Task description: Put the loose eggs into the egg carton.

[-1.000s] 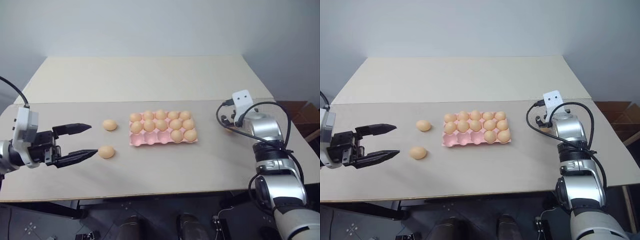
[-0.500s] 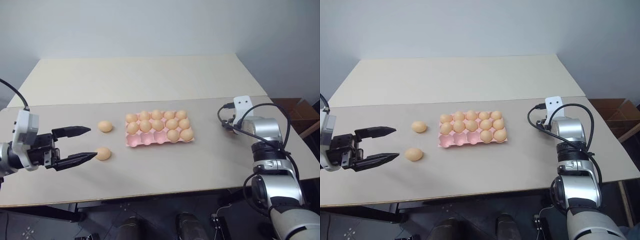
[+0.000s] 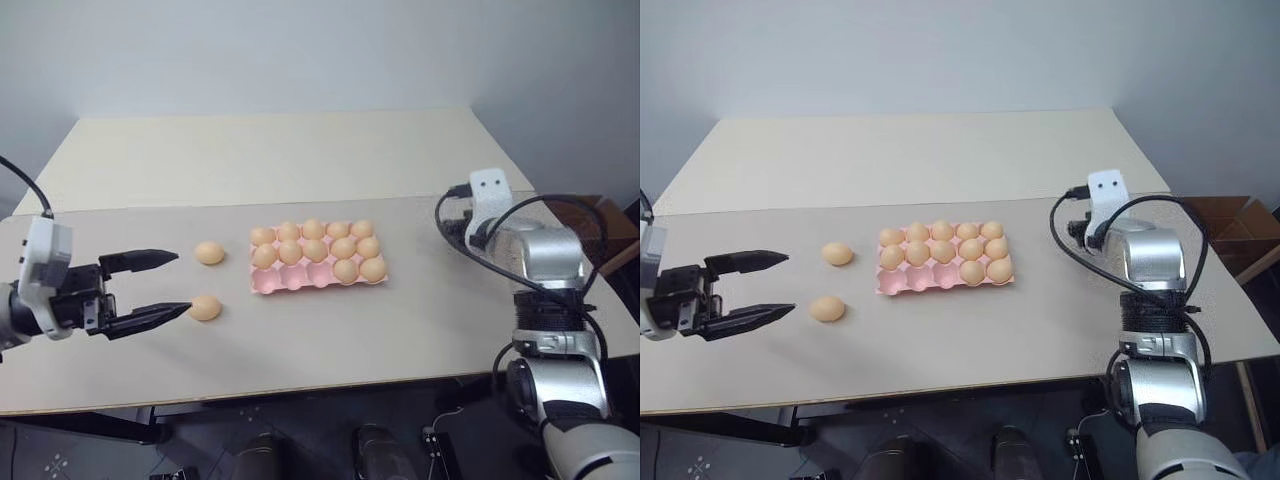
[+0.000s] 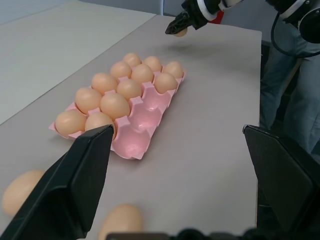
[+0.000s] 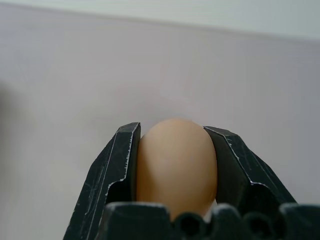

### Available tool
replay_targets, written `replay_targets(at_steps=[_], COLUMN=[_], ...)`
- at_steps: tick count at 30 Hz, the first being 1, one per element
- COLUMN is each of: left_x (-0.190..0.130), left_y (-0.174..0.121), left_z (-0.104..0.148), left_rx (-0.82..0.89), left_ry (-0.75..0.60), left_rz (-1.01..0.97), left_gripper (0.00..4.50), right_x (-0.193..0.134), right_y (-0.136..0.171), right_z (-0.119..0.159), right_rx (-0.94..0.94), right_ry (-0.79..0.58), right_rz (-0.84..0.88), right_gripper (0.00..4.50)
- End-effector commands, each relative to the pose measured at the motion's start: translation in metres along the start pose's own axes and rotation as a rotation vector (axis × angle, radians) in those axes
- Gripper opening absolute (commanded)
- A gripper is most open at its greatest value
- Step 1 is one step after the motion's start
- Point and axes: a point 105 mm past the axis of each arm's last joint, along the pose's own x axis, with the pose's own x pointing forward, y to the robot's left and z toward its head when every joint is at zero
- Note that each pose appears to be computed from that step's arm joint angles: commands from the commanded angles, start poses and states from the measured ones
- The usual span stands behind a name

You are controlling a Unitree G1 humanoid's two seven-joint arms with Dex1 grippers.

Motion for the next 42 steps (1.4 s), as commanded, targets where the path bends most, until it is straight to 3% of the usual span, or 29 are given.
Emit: replay_targets(at_steps=[1,6,10,20,29,37,42], left_x=[-0.013,-0.013,-0.008,-0.005,-0.007,-0.006,-0.007], left_y=[0.004,0.003,0.002,-0.001,-0.002,-0.002,-0.001], left_z=[0.02,0.019,0.018,0.02,0.019,0.018,0.013], left_rx=[0.032,0.022,0.02,0.021,0.017,0.015,0.007], left_ry=[-0.036,-0.039,-0.045,-0.047,-0.044,-0.044,-0.032], left_rz=[0.017,0.007,-0.004,-0.022,-0.013,-0.013,-0.008], left_gripper=[4.5,4.5,4.5,4.5,4.5,4.5,4.5], right_x=[-0.03,-0.045,-0.028,-0.02,-0.025,-0.043,-0.069], right_y=[0.05,0.124,0.157,0.192,0.195,0.187,0.159], right_z=[0.028,0.022,0.008,0.012,0.002,0.022,0.034], right_rx=[-0.111,-0.207,-0.251,-0.26,-0.31,-0.283,-0.312], right_ry=[-0.136,-0.186,-0.172,-0.189,-0.178,-0.241,-0.29], right_rz=[0.263,0.523,0.504,0.507,0.536,0.564,0.581], right_gripper=[1.97,1.97,1.97,1.97,1.97,4.46,4.46])
